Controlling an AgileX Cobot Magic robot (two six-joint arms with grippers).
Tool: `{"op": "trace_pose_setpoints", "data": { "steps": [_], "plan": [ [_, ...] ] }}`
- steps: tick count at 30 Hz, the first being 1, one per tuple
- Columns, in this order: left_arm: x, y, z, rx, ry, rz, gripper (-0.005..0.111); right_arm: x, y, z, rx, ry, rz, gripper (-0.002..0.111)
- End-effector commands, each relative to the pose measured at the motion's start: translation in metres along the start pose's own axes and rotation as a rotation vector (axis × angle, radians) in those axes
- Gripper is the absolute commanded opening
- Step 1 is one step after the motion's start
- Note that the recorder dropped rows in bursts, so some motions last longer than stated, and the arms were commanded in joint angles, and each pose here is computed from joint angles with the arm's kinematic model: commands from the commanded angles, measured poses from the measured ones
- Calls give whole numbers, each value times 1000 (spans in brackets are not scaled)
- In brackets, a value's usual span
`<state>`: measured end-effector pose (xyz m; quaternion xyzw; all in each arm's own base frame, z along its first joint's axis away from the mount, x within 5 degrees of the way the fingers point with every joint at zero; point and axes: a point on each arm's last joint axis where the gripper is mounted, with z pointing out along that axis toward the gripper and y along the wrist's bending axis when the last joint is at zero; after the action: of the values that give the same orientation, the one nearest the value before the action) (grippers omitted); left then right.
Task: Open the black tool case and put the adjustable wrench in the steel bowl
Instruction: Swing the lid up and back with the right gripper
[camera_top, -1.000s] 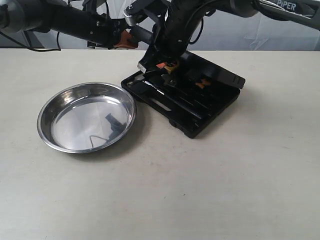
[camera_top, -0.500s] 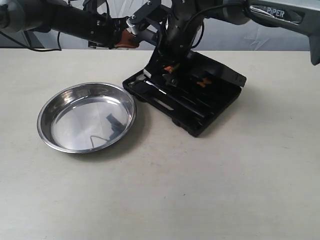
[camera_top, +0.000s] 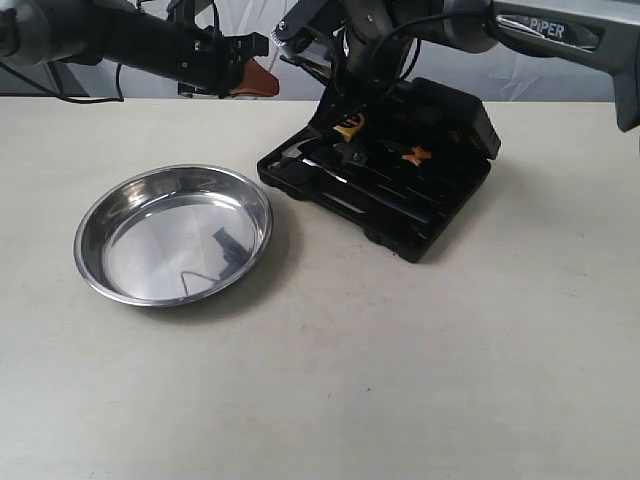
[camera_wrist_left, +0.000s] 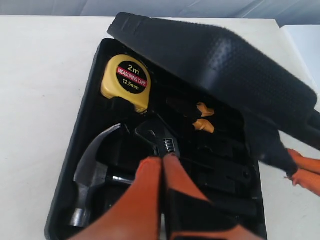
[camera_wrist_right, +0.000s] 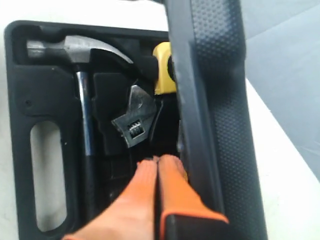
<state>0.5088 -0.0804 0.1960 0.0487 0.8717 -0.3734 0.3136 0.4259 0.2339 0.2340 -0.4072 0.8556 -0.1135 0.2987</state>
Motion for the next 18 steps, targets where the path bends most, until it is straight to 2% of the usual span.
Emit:
{"op": "trace_pose_setpoints", "data": {
  "steps": [1, 5, 9, 18],
  "plan": [
    [-3, -7, -2, 12, -9, 17, 0, -2, -12, -1, 101, -25, -12, 0],
    [-3, -6, -2, 11, -8, 18, 0, -2, -21, -1, 187, -27, -27, 0],
    [-3, -7, -2, 13, -3, 19, 0, 0, -37, 0, 259, -72, 27, 0],
    [-1, -6, -2, 5, 23, 41, 0, 19, -75, 26, 279, -137, 153, 0]
  ]
}}
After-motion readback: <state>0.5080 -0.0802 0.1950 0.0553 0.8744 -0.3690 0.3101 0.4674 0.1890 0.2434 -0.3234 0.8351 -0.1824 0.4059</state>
